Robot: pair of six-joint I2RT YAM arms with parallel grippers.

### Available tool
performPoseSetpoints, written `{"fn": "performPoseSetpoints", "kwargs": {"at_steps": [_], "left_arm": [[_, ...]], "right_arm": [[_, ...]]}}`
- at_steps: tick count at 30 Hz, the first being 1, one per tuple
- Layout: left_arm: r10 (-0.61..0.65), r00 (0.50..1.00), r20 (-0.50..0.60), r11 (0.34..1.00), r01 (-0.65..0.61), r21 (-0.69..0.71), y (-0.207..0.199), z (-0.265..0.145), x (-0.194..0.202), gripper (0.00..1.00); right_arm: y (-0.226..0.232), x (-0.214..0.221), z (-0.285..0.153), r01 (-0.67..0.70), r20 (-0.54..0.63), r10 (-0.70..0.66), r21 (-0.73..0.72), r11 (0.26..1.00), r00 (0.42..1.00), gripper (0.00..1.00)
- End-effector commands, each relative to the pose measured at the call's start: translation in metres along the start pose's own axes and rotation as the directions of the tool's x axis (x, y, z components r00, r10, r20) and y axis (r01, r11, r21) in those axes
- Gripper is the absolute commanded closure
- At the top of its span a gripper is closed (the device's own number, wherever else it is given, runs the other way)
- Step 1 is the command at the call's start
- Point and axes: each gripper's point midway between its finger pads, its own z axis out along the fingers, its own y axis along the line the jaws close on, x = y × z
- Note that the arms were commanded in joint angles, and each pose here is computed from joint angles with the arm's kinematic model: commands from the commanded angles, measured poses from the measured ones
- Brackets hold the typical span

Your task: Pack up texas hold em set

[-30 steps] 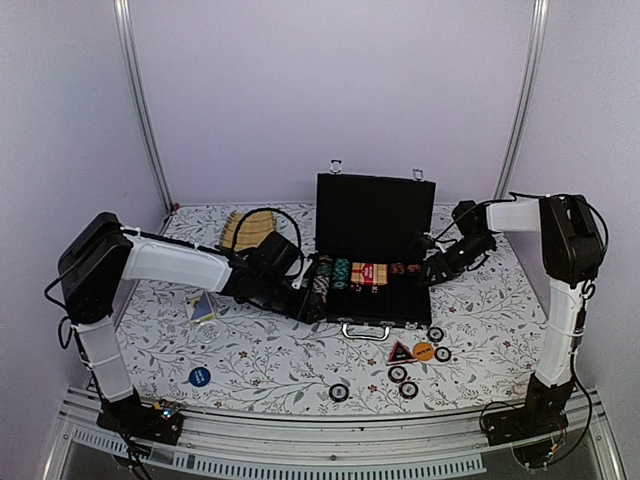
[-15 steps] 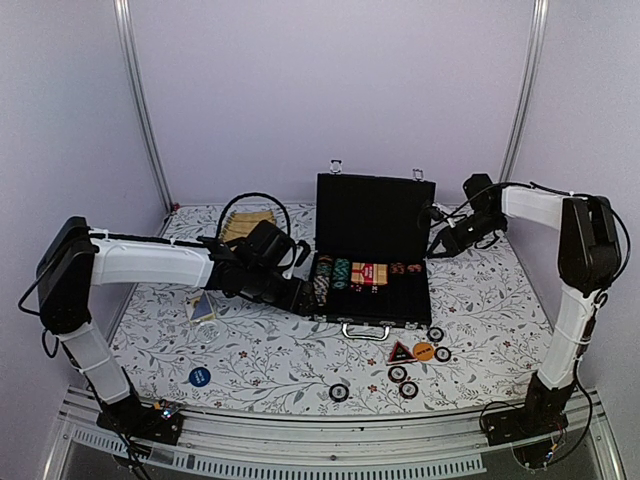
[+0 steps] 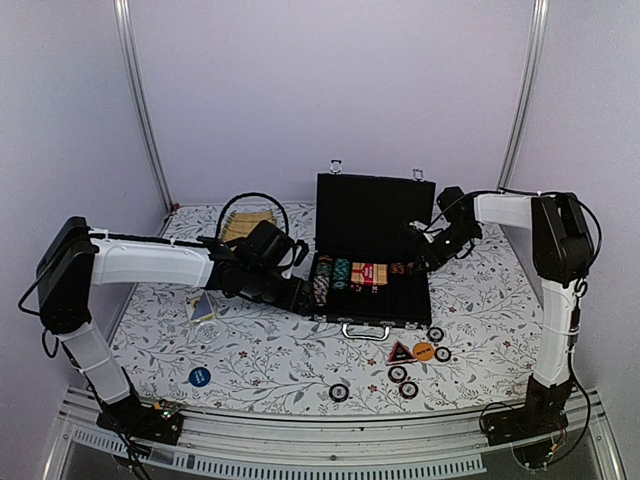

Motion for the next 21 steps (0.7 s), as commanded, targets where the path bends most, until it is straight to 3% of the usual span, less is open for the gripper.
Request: {"fn": "performPoseSetpoints", "kwargs": {"at_steps": [1, 9, 15, 18, 21], "left_arm": [[0.001, 1.000, 0.015, 1.000, -0.001, 0.008, -0.004, -0.006, -0.001, 0.27], [0.015, 1.000, 0.005, 1.000, -0.015, 0.015, -0.006, -0.007, 0.001, 0.28], [0.151, 0.988, -0.029, 0.987, -0.153, -0.053, 0.000, -0.015, -0.006, 0.33], [0.262, 0.958, -0.111, 0.952, -0.276, -0.130, 0.008, -0.007, 0.000, 0.34], [0.348, 0.916, -0.200, 0.895, -0.388, -0.220, 0.015, 0.003, 0.006, 0.30]], "right_arm": [[-0.018, -0.014, 0.002, -0.005, 0.010, 0.004, 0.058, 0.998, 1.000, 0.97], [-0.015, -0.021, 0.000, -0.008, 0.026, 0.007, 0.034, 0.999, 1.000, 0.97], [0.026, -0.019, -0.028, 0.054, 0.075, -0.049, -0.072, 0.996, 0.996, 0.96], [0.048, -0.013, -0.044, 0.086, 0.104, -0.074, -0.112, 0.990, 0.992, 0.90], [0.065, -0.002, -0.055, 0.106, 0.135, -0.089, -0.126, 0.986, 0.987, 0.73]]}}
